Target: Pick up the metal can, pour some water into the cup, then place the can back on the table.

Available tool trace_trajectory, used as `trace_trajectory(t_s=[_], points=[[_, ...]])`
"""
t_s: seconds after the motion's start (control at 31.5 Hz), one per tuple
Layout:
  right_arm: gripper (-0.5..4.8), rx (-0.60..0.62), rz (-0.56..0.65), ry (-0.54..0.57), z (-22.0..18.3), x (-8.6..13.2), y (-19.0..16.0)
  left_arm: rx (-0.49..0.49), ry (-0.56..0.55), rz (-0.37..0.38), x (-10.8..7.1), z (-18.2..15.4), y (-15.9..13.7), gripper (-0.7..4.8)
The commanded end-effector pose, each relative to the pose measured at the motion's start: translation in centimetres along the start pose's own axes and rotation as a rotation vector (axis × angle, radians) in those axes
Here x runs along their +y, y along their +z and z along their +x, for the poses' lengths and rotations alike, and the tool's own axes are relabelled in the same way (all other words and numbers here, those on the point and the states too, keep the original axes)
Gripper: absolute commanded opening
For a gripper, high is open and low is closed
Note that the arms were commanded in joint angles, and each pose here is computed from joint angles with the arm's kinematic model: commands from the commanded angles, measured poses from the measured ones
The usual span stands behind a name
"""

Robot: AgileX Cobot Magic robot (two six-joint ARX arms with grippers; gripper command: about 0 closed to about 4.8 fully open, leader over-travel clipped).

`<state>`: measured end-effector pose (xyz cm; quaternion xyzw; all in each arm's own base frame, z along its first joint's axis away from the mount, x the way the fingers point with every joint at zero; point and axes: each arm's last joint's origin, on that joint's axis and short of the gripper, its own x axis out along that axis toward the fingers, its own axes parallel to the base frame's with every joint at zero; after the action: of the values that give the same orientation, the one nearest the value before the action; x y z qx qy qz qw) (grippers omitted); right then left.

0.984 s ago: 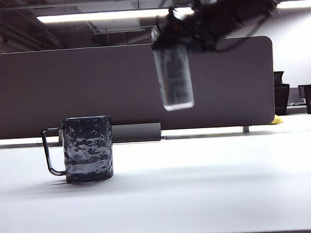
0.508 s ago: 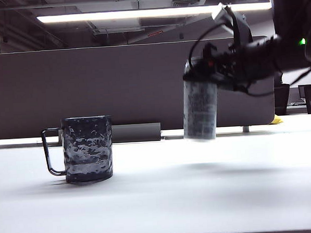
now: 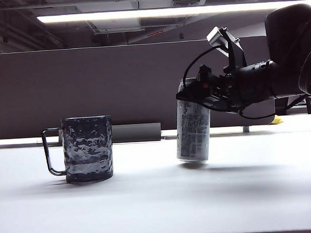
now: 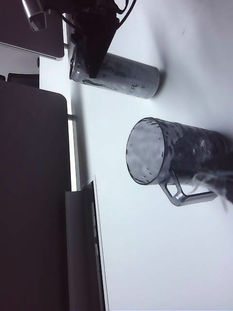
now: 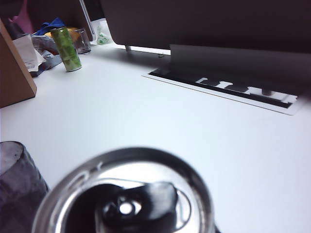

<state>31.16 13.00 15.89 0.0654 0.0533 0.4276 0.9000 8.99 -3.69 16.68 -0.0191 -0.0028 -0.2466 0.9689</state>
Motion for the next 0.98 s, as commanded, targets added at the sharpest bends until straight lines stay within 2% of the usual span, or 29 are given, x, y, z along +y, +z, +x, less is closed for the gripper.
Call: trace_trajectory(t_s=[0.03, 0.51, 0.64, 0.73, 0.86, 0.98], points=[[2.7, -0.033, -0.076, 0.003, 0.1, 0.1, 0.6, -0.012, -0.002, 0.003, 0.0, 0.0, 0.1, -0.05], [2.71, 0.059, -0.14, -0.026, 0.2, 0.0, -0.4, -0.012, -0.002, 0.003, 0.0, 0.0, 0.1, -0.05], [3.44, 0.059, -0.14, -0.017, 0.2, 0.1, -0.4, -0.012, -0.002, 0.003, 0.0, 0.0, 0.1, -0.05], [3.64, 0.057, -0.14, -0.016, 0.2, 0.1, -0.3, -0.012, -0.002, 0.003, 0.0, 0.0, 0.1, -0.05], [3.8, 0.005, -0.152, -0.013, 0.2, 0.2, 0.3, -0.013, 0.008, 0.003, 0.1, 0.0, 0.2, -0.05], [3.92, -0.118, -0.162, -0.005, 0.0, 0.4, 1.8, -0.015, 0.078, 0.005, 0.8, -0.1, 0.2, -0.05]])
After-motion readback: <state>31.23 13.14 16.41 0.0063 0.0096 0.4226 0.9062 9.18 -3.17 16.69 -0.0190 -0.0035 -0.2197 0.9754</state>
